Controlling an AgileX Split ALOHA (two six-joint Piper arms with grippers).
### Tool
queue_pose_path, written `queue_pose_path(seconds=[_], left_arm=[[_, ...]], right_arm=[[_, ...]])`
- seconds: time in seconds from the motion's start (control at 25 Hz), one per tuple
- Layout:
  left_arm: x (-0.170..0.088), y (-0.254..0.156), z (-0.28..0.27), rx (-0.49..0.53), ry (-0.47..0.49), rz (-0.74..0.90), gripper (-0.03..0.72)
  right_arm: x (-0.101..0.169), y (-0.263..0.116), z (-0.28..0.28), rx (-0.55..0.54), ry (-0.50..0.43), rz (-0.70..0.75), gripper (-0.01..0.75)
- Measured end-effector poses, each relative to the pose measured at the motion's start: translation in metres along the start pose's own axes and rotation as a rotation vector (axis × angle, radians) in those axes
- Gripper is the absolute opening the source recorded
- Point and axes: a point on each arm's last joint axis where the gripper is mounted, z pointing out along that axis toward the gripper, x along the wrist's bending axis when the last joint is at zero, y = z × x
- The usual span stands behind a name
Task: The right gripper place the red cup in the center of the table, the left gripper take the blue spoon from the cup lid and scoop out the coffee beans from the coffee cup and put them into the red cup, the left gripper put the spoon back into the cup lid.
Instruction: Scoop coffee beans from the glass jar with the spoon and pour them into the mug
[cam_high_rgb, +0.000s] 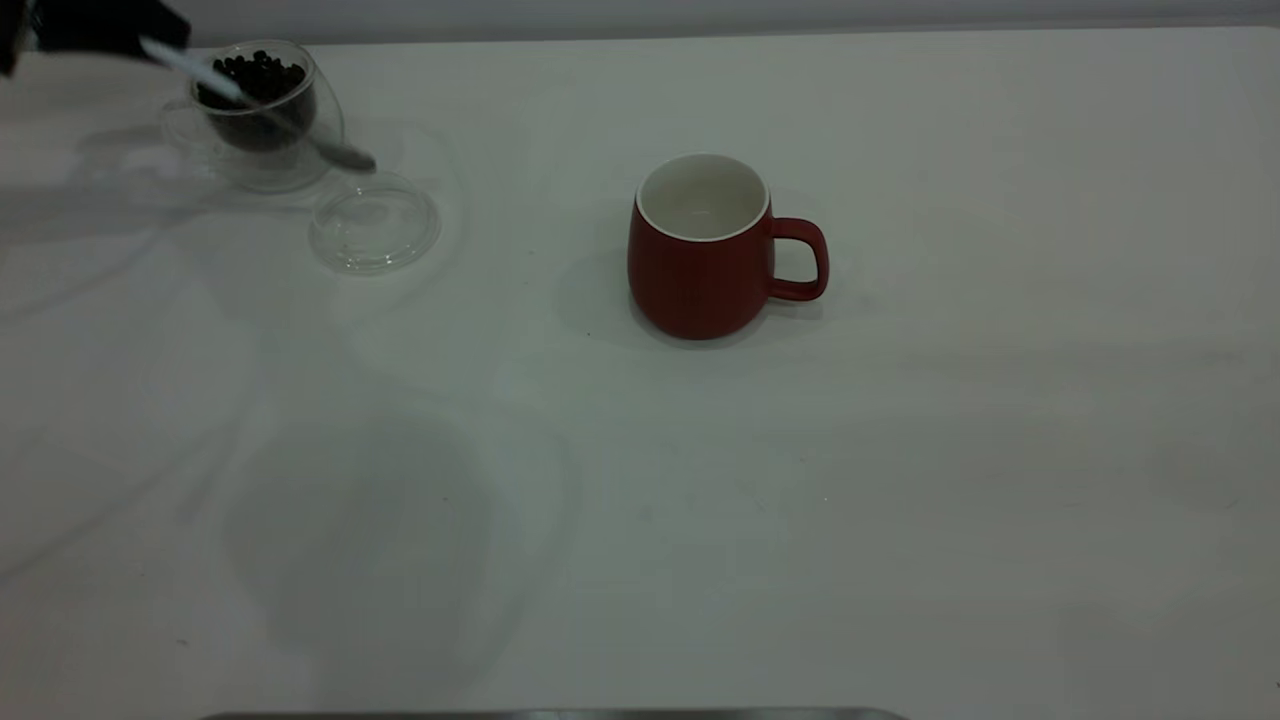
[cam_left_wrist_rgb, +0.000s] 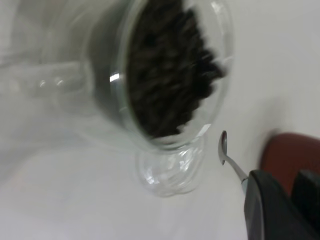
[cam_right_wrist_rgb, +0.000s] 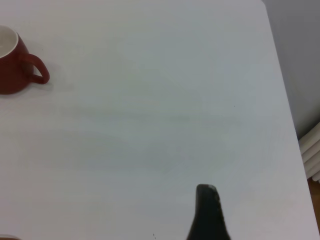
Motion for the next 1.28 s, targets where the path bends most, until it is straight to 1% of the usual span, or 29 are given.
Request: queue_pose_path(seconds=[0.2, 0.36, 0.48, 0.6, 0.72, 0.84, 0.96, 1.04, 1.28], left_arm=[[-0.022, 0.005, -0.02, -0.04, 0.006, 0.018, 0.119], [-0.035, -0.009, -0.029, -0.016, 0.0, 0.015, 0.119], [-0.044, -0.027, -0.033, 0.002, -0.036, 0.054, 0.119], [-0.053, -0.035, -0.046, -0.044, -0.094, 0.068, 0.119], [-0.048, -0.035, -0.065, -0.1, -0.109, 0.052, 0.119], [-0.032, -0.034, -0.086, -0.176, -0.137, 0.013, 0.119], [-0.017, -0.035, -0.103, -0.245, -0.155, 0.016, 0.119], [-0.009, -0.036, -0.108, -0.265, -0.151, 0.04, 0.119], [0.004, -0.038, -0.102, -0.27, -0.138, 0.141, 0.119]], right_arm=[[0.0, 0.0, 0.0, 0.0, 0.0, 0.0, 0.59], [0.0, 0.0, 0.0, 0.0, 0.0, 0.0, 0.59], [0.0, 0.0, 0.0, 0.0, 0.0, 0.0, 0.59], [0.0, 0.0, 0.0, 0.0, 0.0, 0.0, 0.59], [0.0, 0.0, 0.0, 0.0, 0.0, 0.0, 0.59], [0.0, 0.0, 0.0, 0.0, 0.0, 0.0, 0.59], [0.0, 0.0, 0.0, 0.0, 0.0, 0.0, 0.59], [0.0, 0.0, 0.0, 0.0, 0.0, 0.0, 0.59], [0.0, 0.0, 0.0, 0.0, 0.0, 0.0, 0.59]])
